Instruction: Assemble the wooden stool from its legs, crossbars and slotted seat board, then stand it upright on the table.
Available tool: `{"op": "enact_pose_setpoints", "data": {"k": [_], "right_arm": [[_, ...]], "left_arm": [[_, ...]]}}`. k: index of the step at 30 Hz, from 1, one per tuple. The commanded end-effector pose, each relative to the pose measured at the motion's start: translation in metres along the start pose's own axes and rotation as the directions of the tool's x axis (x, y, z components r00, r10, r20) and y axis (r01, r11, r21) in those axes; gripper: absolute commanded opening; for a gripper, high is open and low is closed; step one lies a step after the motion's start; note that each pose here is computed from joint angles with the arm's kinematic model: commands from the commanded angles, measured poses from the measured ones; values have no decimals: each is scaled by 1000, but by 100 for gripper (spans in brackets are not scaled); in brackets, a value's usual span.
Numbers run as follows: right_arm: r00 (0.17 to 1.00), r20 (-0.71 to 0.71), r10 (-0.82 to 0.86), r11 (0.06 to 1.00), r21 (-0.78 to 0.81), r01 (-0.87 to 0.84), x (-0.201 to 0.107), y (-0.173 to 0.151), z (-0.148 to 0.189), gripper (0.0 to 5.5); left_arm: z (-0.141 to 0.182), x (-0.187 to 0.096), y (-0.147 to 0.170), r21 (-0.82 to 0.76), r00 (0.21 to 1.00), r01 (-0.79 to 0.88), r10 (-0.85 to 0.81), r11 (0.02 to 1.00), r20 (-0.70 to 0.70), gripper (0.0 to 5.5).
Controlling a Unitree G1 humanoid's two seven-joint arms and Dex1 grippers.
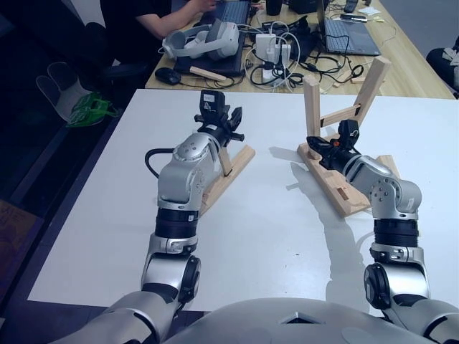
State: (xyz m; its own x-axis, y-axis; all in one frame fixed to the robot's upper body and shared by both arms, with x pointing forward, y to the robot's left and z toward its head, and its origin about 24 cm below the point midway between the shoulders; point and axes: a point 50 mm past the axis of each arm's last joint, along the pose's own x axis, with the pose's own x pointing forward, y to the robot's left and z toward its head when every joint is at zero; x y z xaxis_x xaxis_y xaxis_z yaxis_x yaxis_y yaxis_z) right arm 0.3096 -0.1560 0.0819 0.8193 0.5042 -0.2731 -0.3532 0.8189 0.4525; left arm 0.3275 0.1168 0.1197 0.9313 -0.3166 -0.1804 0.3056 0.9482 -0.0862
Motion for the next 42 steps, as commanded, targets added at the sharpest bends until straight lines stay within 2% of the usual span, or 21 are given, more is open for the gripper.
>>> {"op": "enact_pose_setpoints", "data": {"k": [1,3,5,9,11,13,16,18,20,23,27,30,36,39,41,42], "right_arm": [[1000,14,4,1000,-10,-4,2,2,6,0],[1000,15,6,1000,-5,-6,2,2,7,0],[1000,16,6,1000,0,-6,3,2,7,0],[1000,21,2,1000,22,-3,0,0,6,0],[1000,19,4,1000,24,-4,0,0,6,0],[1000,15,7,1000,23,-7,0,1,6,0],[1000,11,9,1000,14,-9,0,1,7,0],[1000,10,8,1000,-8,-8,0,3,7,0],[1000,3,16,1000,-26,-16,2,5,7,0],[1000,6,9,1000,-29,-9,2,4,6,0],[1000,7,10,1000,-17,-10,2,3,6,0],[1000,8,15,1000,4,-15,3,3,6,0],[999,27,22,999,46,-23,0,2,5,0],[999,32,16,998,62,-18,-4,0,4,0],[999,32,15,998,67,-18,-6,0,4,0],[999,33,16,997,69,-18,-6,0,3,0]], "left_arm": [[-41,-1,4,-61,985,-13,2,998,-175,160],[-34,-2,5,-63,990,-8,-1,998,-144,160],[-9,-4,5,-49,998,5,-8,999,-55,160],[80,-14,2,24,966,48,-53,999,255,160],[104,-20,-2,35,942,70,-78,997,326,160],[88,-17,-2,14,964,61,-63,998,258,160],[29,-11,1,-26,998,26,-24,999,54,160],[-29,-8,4,-102,984,-24,6,995,-176,160],[-52,-9,4,-149,968,-44,5,988,-253,160],[-45,-4,1,-184,966,15,-61,983,-251,160],[-44,-4,1,-174,969,25,-67,984,-239,160],[-29,-7,0,-152,988,39,-61,988,-142,160],[41,-19,-5,-172,990,72,-49,983,132,160],[97,-30,0,-132,963,78,-41,988,268,160],[115,-36,16,-80,962,10,12,997,272,160],[109,-38,29,-36,973,-45,52,998,224,160]]}}
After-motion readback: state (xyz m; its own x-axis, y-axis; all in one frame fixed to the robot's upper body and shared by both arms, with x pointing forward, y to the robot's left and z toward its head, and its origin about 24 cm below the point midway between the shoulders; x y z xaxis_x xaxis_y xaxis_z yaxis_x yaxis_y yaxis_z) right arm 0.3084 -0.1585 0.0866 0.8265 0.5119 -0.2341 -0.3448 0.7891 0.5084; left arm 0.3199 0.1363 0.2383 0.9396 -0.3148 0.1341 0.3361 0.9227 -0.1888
